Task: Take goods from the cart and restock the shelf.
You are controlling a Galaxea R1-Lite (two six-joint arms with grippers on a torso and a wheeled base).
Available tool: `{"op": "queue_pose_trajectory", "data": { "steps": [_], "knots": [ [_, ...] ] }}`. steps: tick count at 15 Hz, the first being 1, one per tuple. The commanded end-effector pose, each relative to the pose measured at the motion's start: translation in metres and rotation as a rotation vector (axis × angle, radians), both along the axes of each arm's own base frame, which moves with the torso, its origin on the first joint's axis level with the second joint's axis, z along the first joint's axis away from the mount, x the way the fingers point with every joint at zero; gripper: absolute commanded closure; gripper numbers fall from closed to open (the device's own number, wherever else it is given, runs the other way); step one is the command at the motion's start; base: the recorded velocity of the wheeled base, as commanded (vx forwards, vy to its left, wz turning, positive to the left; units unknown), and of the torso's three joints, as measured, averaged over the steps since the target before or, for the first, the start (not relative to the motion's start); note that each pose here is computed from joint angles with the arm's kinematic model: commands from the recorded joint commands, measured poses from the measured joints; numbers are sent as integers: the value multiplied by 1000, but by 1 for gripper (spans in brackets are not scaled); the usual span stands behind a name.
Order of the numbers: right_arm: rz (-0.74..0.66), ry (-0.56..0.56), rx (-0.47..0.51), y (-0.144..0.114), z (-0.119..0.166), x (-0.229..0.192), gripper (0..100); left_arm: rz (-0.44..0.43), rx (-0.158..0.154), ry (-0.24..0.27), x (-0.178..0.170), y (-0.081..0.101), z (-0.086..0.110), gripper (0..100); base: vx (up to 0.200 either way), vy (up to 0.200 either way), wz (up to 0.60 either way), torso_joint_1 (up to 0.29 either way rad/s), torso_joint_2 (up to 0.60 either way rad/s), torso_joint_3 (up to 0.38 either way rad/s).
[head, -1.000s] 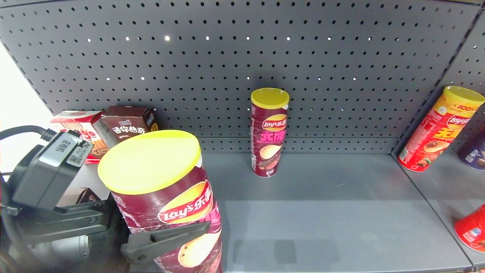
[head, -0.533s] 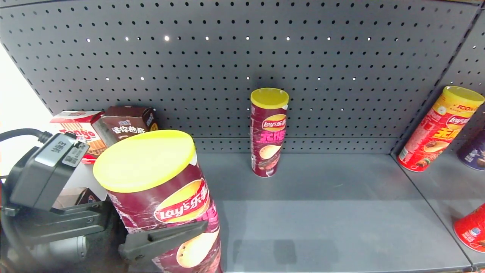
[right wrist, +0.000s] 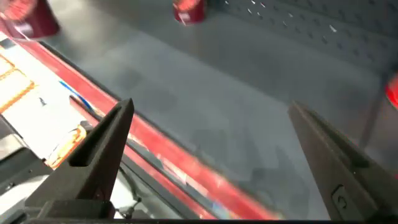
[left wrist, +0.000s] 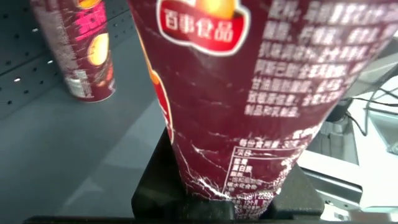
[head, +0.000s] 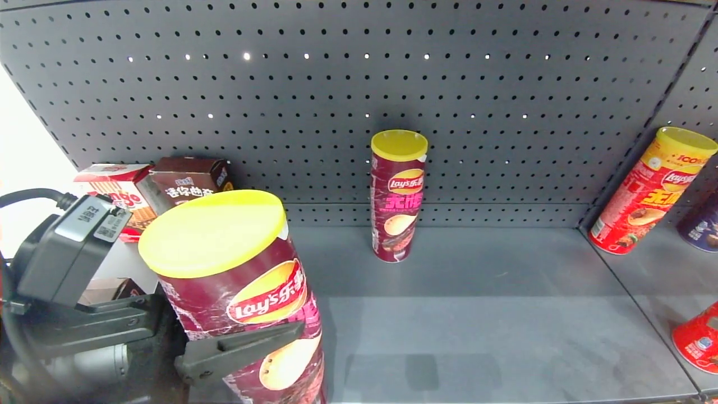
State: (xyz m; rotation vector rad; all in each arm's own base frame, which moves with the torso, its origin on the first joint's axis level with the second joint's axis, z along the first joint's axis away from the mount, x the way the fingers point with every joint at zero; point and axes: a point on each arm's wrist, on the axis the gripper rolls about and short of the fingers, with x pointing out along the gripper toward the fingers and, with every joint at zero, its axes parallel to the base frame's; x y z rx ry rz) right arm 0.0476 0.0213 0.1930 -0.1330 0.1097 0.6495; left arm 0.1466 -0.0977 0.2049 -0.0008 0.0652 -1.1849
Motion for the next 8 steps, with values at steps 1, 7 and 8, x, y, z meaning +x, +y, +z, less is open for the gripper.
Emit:
{"op": "queue_pose_trajectory", "data": {
  "steps": [1,7,8],
  "knots": [
    [39,77,-20,15,9,41,0,2,1,1,1,0,0,100,0,0,0,0,0,0],
    [76,28,-15,56,17,128,0,10,2,5,0,2,-1,100,0,0,0,0,0,0],
    [84,32,-14,61,15,136,0,18,2,5,1,3,-1,100,0,0,0,0,0,0]
  ]
}}
